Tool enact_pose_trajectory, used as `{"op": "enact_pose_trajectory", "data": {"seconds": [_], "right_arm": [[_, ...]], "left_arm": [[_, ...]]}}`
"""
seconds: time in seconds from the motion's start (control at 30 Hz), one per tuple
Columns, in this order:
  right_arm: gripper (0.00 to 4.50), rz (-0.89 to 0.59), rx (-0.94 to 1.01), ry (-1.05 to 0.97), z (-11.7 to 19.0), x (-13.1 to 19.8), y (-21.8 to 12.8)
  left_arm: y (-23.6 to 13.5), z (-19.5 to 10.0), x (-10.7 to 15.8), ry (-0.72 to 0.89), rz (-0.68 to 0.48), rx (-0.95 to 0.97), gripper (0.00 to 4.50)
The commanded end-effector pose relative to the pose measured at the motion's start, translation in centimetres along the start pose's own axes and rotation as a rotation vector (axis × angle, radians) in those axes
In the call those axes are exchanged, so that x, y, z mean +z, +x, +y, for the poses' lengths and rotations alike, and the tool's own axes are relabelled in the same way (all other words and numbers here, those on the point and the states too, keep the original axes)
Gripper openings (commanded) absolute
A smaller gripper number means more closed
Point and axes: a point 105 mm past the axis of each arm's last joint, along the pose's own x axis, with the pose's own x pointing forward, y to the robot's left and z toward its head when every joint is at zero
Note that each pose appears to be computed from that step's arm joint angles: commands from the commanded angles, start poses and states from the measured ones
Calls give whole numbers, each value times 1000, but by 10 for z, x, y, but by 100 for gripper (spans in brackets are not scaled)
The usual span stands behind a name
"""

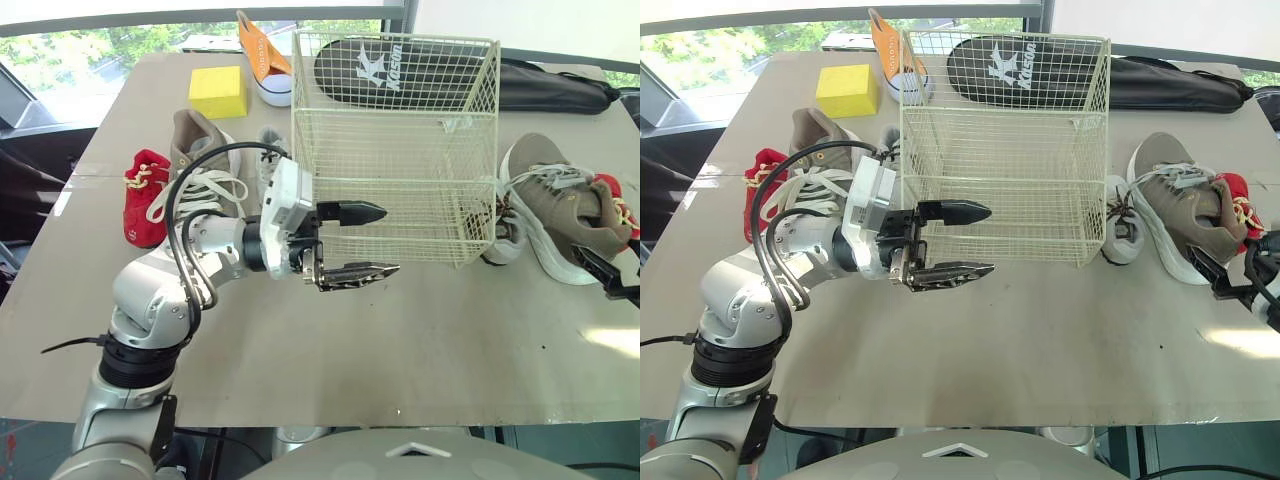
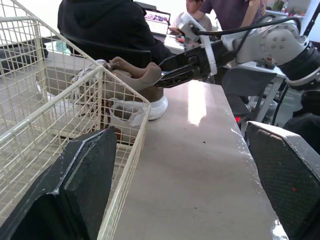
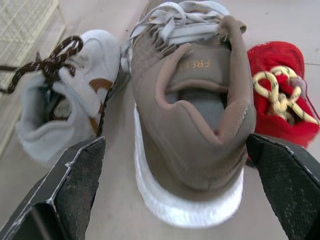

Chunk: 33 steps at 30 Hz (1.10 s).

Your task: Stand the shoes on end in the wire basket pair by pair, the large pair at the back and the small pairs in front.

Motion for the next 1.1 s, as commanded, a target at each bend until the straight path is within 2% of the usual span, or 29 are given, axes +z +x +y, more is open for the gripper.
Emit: {"op": "enact_pose_trajectory", "data": {"seconds": [0.03,0.07,0.13,0.27,0.43,0.5,0.73,0.8,0.9,1.0,1.1], "right_arm": [[446,57,-85,-17,-15,-6,16],[408,62,-87,-20,-15,-7,20],[359,67,-80,-24,-14,-8,25],[198,85,-49,-4,-11,-15,34],[40,-1,-90,-80,-18,-1,27],[1,-103,-105,-101,-20,14,19],[1,-536,-87,-45,-7,78,-24],[1,-647,-34,-32,4,98,-35],[1,-776,66,-42,21,132,-47],[1,-838,245,-108,47,165,-57],[1,-790,423,-233,72,175,-63]], "left_arm": [[1,-5,5,32,-11,-4,450],[0,-5,5,33,-10,0,450],[0,-4,5,34,-10,6,450],[-2,-5,3,32,-3,7,450],[-5,-1,3,18,-13,30,450],[-5,1,6,18,-31,43,450],[-4,18,24,44,-128,119,450],[-5,29,37,64,-195,188,450],[-12,48,69,-32,-353,283,450],[-24,64,97,-118,-469,357,450],[-39,76,115,-155,-532,423,450]]}}
